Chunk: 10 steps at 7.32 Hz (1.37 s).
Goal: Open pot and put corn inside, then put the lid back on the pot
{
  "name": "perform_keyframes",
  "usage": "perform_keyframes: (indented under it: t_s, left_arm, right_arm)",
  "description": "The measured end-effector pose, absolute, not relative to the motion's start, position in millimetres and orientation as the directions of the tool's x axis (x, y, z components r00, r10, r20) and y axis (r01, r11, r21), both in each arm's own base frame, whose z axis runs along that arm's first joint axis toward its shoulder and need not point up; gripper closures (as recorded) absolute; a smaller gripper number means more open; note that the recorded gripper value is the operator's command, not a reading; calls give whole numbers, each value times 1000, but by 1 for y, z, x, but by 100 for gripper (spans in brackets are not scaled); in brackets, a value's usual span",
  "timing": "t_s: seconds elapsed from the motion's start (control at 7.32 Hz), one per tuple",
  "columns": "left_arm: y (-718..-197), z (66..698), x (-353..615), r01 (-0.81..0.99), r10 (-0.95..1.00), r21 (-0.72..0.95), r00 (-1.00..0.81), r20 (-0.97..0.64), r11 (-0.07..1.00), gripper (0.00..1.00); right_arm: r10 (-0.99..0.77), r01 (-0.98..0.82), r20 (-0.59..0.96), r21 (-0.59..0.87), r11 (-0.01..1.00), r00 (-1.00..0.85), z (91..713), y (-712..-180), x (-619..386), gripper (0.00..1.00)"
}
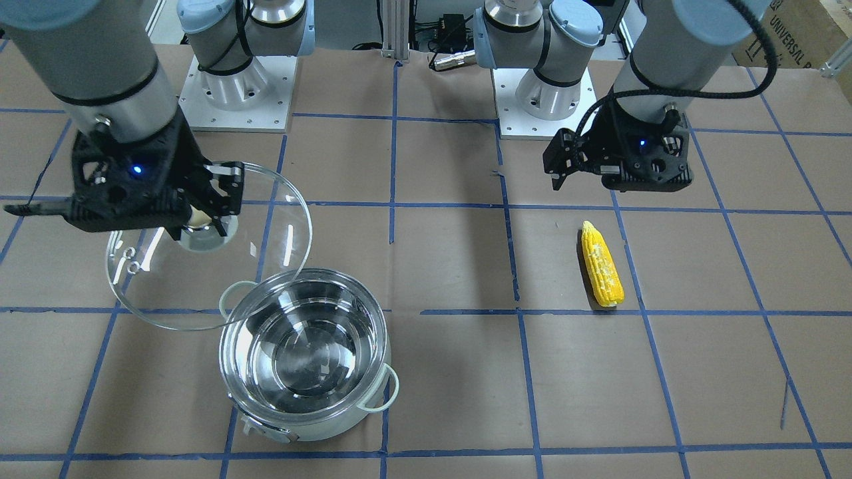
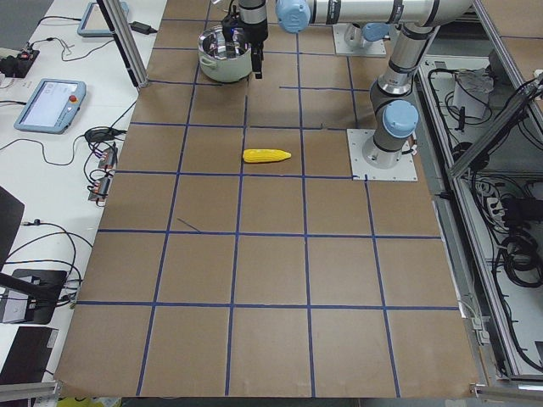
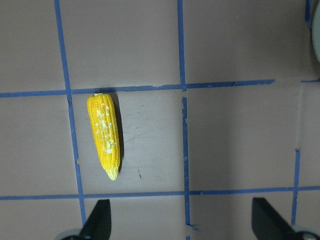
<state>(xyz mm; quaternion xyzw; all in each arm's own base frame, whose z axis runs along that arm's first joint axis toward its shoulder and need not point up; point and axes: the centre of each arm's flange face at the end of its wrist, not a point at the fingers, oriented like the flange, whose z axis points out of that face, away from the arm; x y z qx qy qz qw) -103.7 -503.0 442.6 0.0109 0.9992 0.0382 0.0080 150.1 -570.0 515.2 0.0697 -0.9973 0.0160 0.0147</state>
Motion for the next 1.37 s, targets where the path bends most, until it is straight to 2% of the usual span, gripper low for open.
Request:
perform_keyframes:
  t_s: [0.41, 1.09, 1.23, 1.37]
  left_arm:
    - [-507, 348, -51, 58, 58, 78, -998, -1, 995, 0]
    - [-510, 223, 39, 104, 101, 73, -994, 40, 992, 0]
    - [-516, 198, 44, 98, 94, 73, -995, 44, 993, 8]
    - [-520, 180, 45, 92, 88, 68, -994, 59, 993, 39]
  right_arm:
    - [-119, -119, 31, 7, 993, -992, 502, -545, 101, 60]
    - [-108, -107, 29, 18, 994, -994, 491, -546, 97, 60]
    - [-106, -106, 31, 6, 994, -994, 493, -547, 97, 60]
    - [-105, -105, 33, -5, 994, -994, 493, -549, 98, 60]
